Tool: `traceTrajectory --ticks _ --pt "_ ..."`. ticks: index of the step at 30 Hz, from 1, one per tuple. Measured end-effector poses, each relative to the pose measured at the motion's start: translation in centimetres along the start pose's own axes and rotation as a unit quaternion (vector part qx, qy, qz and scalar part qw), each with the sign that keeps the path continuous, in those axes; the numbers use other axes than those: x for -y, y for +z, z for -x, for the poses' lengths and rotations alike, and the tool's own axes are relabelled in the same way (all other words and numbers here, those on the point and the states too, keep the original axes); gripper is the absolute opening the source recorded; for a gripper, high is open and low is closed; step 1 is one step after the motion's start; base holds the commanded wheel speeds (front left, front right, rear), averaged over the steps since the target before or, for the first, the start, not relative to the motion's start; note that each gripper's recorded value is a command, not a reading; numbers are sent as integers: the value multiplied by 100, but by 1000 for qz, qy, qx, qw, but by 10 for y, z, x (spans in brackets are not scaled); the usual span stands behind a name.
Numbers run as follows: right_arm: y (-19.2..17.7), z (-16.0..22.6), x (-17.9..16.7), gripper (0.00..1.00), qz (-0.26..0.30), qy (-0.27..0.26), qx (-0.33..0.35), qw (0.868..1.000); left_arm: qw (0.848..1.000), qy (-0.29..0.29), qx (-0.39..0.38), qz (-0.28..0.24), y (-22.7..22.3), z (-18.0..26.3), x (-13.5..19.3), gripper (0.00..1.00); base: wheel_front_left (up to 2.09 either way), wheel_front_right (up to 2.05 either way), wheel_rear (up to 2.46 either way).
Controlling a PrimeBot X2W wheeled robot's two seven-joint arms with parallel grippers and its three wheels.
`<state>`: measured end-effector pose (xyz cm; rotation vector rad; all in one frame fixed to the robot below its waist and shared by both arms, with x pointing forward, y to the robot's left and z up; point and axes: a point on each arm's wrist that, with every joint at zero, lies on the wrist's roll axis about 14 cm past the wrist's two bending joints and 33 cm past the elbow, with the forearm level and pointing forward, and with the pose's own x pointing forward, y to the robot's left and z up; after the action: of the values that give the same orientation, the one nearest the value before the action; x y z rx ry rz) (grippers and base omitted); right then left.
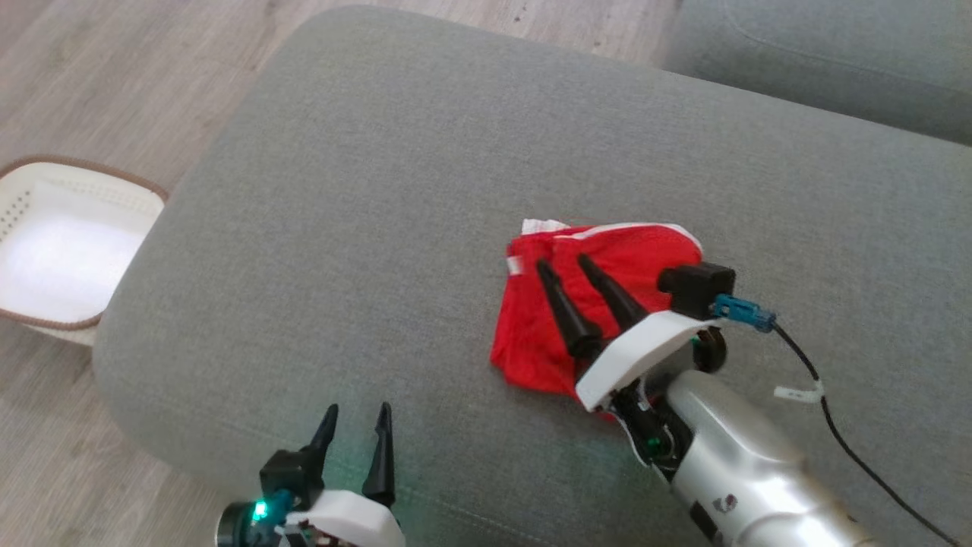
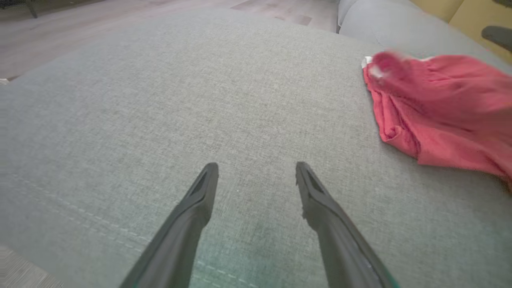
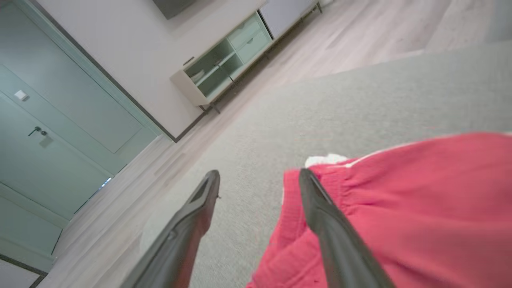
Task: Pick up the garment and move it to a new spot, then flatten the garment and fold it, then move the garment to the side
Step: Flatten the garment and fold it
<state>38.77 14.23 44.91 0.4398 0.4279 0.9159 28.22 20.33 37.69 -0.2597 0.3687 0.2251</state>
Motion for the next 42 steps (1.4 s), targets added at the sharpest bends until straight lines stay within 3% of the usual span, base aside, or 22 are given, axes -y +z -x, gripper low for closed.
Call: traceTrajectory --ticks 4,8,13,21,27,34,42 --pt "8 5 3 100 10 -2 22 1000 1000 -5 10 -4 8 -8 4 100 0 0 0" --pt "24 26 44 100 48 -64 47 996 999 -27 31 -18 24 -20 19 100 0 0 0" --pt "82 77 109 100 87 -173 135 972 995 -59 63 -45 46 -34 43 100 0 0 0" --pt "50 169 156 100 109 -303 131 938 989 -95 81 -82 57 -44 70 100 0 0 0" --pt "51 196 155 100 123 -329 142 925 988 -99 80 -91 53 -39 71 100 0 0 0" --pt "18 216 148 100 101 -343 121 926 989 -100 62 -94 34 -25 66 100 0 0 0" --pt "18 214 144 100 102 -338 122 928 988 -99 68 -96 36 -21 65 100 0 0 0"
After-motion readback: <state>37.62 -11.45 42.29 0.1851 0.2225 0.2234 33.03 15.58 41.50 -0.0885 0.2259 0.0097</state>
